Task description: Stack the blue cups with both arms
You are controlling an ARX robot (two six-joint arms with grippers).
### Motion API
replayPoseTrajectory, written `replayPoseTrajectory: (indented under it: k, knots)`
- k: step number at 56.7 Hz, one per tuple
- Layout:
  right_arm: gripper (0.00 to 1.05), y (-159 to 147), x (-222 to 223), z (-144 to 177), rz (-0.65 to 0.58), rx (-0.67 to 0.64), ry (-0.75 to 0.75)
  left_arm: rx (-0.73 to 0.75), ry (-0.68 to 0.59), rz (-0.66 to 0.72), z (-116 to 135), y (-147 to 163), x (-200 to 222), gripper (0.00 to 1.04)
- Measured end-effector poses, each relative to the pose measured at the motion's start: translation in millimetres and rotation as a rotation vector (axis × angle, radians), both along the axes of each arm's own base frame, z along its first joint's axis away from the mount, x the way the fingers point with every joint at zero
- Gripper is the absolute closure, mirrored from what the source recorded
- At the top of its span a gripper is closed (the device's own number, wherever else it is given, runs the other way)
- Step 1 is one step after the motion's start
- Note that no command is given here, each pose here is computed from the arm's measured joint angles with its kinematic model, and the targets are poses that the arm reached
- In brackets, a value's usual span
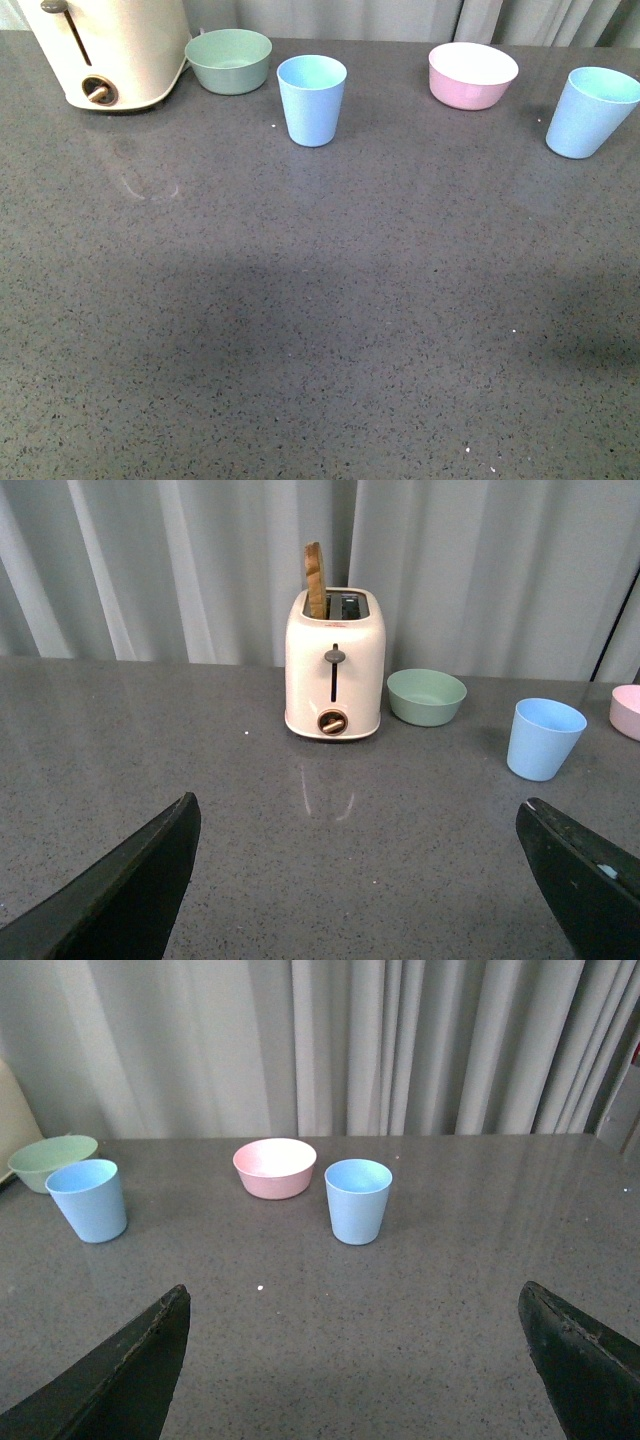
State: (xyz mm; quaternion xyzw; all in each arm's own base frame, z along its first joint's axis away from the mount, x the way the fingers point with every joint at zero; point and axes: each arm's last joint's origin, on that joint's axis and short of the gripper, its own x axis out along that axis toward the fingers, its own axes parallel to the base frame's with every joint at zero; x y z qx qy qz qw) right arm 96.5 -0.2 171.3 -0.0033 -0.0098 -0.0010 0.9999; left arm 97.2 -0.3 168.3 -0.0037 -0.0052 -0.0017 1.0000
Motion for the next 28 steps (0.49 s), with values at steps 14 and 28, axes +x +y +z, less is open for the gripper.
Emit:
replayPoseTrajectory:
  k: [14,28]
  knots:
    - [0.09,0,0,0,0.000,0.000,0.000,-0.001,0.003,-0.002,0,0,0,0.09]
    - [0.09,0,0,0,0.000,0.000,0.000,-0.116,0.509,-0.089,37,-3,57,0.09]
